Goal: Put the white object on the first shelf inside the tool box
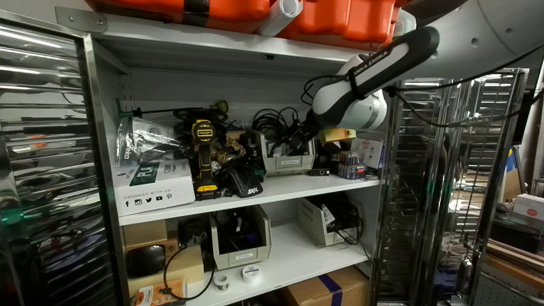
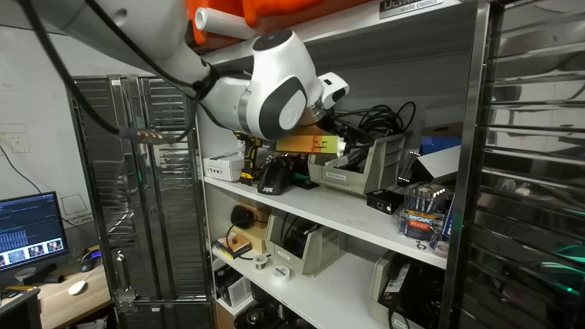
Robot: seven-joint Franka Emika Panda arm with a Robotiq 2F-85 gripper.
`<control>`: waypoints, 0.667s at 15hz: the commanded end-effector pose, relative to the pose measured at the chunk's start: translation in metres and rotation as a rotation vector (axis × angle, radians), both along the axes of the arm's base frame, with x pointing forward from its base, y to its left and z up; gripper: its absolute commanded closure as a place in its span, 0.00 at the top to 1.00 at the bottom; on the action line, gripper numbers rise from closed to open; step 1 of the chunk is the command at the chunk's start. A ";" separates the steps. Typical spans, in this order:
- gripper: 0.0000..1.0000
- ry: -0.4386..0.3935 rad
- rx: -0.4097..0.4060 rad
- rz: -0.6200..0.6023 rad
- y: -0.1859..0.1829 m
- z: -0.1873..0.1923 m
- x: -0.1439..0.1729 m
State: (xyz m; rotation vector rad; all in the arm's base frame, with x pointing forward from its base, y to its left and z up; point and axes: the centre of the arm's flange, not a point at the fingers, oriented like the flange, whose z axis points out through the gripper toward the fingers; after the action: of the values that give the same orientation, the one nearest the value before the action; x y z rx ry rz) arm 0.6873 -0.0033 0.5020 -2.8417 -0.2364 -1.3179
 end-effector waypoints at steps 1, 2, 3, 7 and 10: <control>1.00 0.214 0.014 0.022 -0.019 0.026 -0.067; 1.00 0.284 0.018 0.026 -0.023 0.029 -0.079; 1.00 0.356 0.017 0.028 -0.028 0.033 -0.093; 1.00 0.652 0.043 0.035 -0.053 0.046 -0.149; 1.00 0.854 0.091 0.056 -0.071 0.059 -0.186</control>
State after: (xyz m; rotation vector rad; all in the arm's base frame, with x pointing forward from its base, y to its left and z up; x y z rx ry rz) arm 0.5370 -0.0622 0.5318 -2.9981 -0.2131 -0.2205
